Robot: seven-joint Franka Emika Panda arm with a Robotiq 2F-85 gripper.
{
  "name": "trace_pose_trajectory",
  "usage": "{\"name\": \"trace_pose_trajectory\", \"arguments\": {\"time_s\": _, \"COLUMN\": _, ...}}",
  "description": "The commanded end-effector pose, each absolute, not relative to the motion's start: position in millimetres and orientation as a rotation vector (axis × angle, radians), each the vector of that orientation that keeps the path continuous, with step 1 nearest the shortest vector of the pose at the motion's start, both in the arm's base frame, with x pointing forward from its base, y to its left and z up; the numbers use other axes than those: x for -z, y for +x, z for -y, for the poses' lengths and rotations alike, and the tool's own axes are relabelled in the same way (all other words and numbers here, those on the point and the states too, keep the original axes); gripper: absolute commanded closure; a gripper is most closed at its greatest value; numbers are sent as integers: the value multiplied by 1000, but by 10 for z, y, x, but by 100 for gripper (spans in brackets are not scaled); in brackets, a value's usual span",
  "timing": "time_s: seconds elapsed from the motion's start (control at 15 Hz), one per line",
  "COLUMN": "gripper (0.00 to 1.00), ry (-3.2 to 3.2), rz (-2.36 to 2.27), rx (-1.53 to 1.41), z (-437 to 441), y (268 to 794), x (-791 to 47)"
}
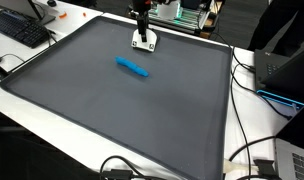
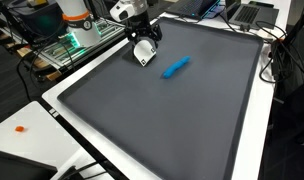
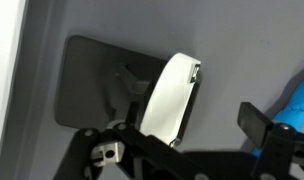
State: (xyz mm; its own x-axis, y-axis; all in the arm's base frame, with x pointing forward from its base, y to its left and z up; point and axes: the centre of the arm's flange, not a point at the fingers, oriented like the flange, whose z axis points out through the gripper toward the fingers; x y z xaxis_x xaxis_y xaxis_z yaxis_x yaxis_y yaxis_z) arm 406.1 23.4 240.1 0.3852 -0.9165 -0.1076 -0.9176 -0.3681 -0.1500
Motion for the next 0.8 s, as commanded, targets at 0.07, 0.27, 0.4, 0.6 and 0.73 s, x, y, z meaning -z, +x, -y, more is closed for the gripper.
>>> {"name": "trace_pose_trajectory", "arguments": {"time_s": 0.07, "gripper": 0, "ry": -2422, "rz": -1720, "rx": 40, "z": -250, "y": 4058, "x": -2286}}
{"name": "trace_pose_trajectory", "arguments": {"time_s": 0.27, "gripper": 0, "ry": -2393, "rz": -1759, "rx": 55, "z": -265, "y": 4070, "x": -2258}}
{"name": "trace_pose_trajectory", "arguments": {"time_s": 0.4, "gripper": 11, "ry": -2379, "rz": -1779, "rx": 58, "z": -277, "y": 4070, "x": -2246}}
{"name": "trace_pose_trajectory", "arguments": {"time_s": 0.6, "gripper": 40, "ry": -2365, "rz": -1800, "rx": 64, "z": -289, "y": 4072, "x": -2236}}
{"name": "trace_pose_trajectory", "arguments": {"time_s": 0.73, "gripper": 57, "ry": -2359, "rz": -1811, "rx": 70, "z": -296, "y": 4074, "x": -2239}}
